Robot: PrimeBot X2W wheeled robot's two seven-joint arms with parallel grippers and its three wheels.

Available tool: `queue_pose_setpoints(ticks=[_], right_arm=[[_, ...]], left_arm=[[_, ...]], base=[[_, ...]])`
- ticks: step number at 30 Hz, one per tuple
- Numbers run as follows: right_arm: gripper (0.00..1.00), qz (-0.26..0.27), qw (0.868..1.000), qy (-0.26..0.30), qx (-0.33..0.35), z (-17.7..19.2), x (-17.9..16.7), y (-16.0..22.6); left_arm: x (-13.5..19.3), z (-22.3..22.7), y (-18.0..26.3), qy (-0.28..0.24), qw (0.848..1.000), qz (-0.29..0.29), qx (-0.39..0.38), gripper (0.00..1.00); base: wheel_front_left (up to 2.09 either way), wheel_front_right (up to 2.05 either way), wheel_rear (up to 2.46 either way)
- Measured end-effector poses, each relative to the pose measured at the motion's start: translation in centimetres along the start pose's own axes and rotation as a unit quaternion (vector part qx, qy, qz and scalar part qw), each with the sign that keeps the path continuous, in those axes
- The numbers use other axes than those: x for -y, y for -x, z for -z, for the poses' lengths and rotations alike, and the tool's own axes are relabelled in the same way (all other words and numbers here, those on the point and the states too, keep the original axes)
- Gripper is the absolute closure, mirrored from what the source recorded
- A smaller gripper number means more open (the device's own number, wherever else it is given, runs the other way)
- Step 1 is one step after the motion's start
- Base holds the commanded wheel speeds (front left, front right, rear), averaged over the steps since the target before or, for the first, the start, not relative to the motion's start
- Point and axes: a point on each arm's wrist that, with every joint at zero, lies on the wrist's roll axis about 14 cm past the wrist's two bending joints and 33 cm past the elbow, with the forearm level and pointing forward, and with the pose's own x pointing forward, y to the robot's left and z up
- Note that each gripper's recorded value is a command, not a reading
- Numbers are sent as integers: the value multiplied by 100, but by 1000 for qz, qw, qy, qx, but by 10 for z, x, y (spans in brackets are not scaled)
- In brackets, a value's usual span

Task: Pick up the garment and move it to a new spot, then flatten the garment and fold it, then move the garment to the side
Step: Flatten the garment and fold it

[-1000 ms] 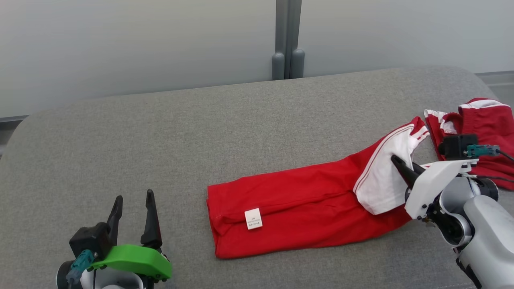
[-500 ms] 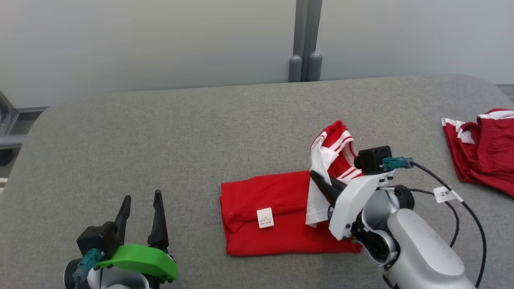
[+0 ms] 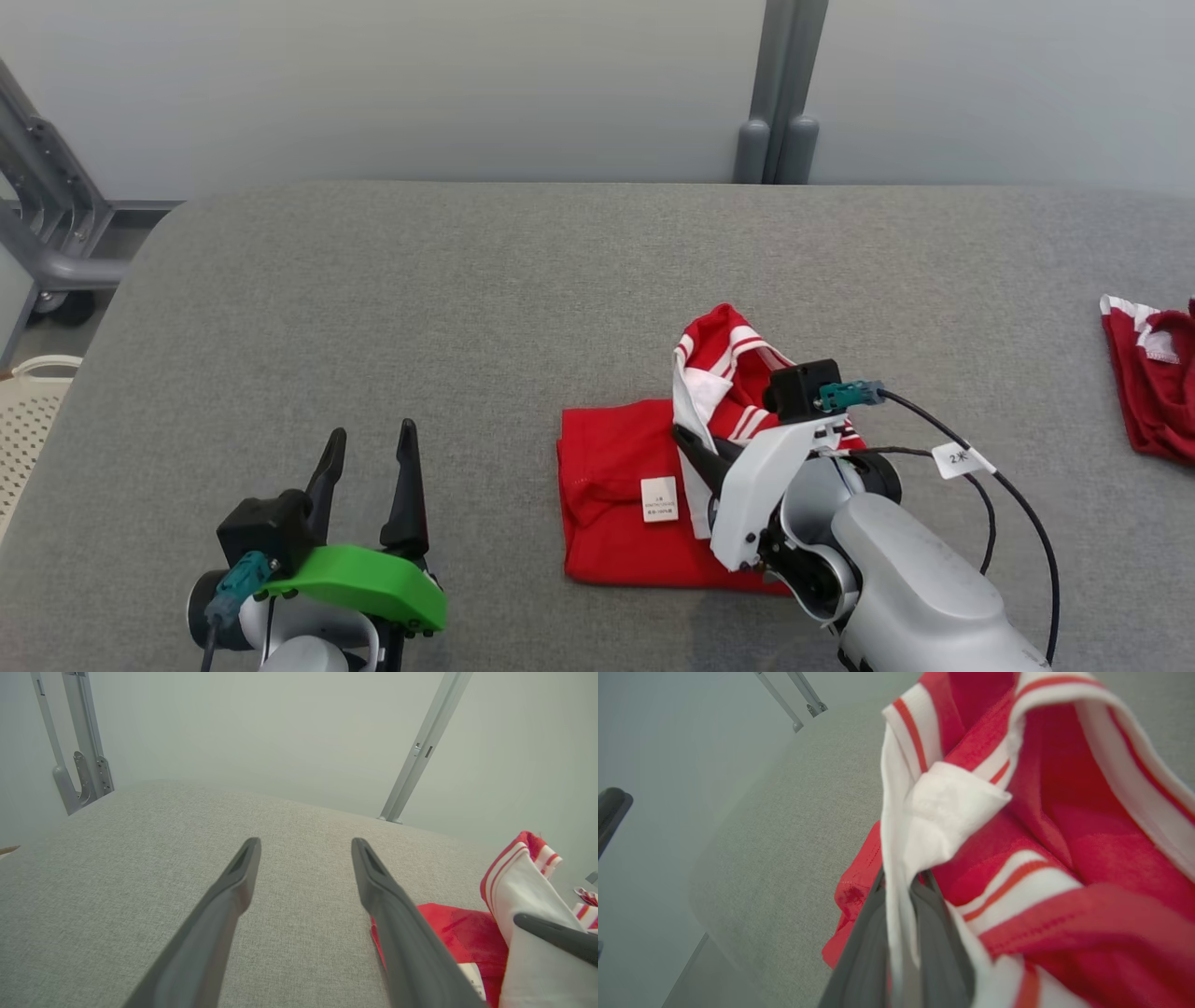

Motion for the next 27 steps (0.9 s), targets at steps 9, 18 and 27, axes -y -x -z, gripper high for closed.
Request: queue_pose_setpoints(ticks=[9, 18, 27], right_arm=[[100, -36, 998, -1, -42, 24, -21, -25], [14, -51, 997, 3, -65, 39, -30, -36], [0, -73, 997, -13, -32, 21, -45, -39]], left_arm=[[-9, 1, 4, 2, 1000, -16, -1, 0], [-15, 1, 4, 5, 1000, -27, 1, 0], [-14, 1, 2, 5, 1000, -25, 2, 0]], base=[[0, 0, 0], [0, 0, 0], [0, 0, 0]])
